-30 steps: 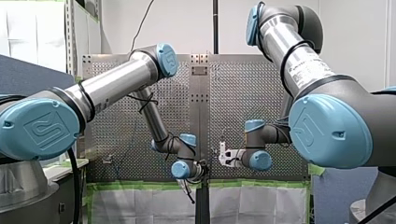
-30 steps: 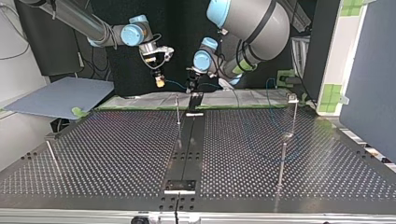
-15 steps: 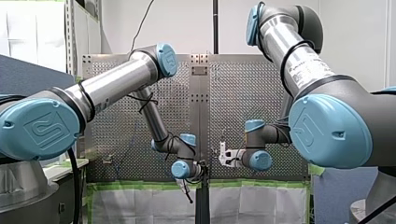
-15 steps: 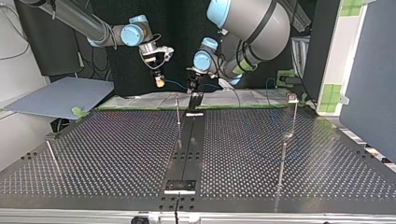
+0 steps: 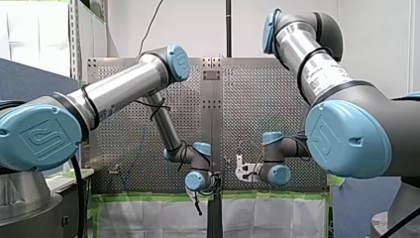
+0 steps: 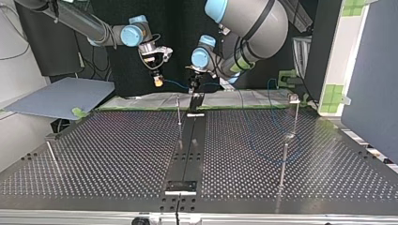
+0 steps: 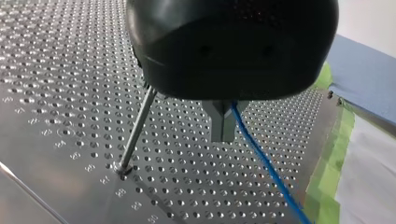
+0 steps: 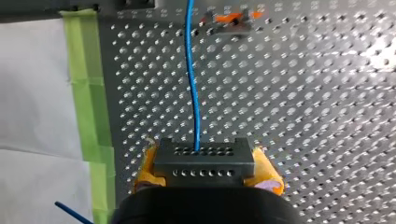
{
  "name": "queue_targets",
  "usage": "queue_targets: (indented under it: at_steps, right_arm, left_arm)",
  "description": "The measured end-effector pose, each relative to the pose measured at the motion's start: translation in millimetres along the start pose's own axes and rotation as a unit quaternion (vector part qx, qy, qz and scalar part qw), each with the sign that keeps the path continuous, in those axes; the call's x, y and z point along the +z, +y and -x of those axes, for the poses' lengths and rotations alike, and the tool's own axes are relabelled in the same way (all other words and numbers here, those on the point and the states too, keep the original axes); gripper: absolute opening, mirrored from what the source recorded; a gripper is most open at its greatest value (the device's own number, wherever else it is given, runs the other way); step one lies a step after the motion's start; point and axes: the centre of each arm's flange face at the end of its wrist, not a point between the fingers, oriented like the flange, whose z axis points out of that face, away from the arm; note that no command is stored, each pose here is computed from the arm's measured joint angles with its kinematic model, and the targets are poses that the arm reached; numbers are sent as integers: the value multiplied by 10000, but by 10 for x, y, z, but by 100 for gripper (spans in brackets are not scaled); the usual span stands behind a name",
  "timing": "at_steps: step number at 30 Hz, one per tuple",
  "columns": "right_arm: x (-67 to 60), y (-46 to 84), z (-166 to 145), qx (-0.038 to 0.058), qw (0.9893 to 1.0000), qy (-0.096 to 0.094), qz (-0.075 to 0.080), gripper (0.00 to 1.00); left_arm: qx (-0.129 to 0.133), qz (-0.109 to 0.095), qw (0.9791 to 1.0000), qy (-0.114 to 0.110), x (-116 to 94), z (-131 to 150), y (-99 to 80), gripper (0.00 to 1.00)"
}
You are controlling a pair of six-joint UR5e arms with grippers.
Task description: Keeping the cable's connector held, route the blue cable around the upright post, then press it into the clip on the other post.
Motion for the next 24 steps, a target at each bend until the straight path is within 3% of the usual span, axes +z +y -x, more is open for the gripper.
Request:
queue_targets:
  at_steps: [6,16,19,24]
  right_arm:
    - [44,87,67,97,9999,15,53,0]
    - [193,239,112,141,9998,37,141,0]
    - [257,276,82,129,9998,26,159,0]
    - [393,328,-11,20,9998,20,178,0]
  left_arm:
    - [179,-21,9998,-128,10,22,-41,0]
    - [520,117,9977,-414,22,278,-196,0]
    - [661,121,9970,-390,14,283,-211,0]
    - [886,107,9955,-329,-7,258,-236,0]
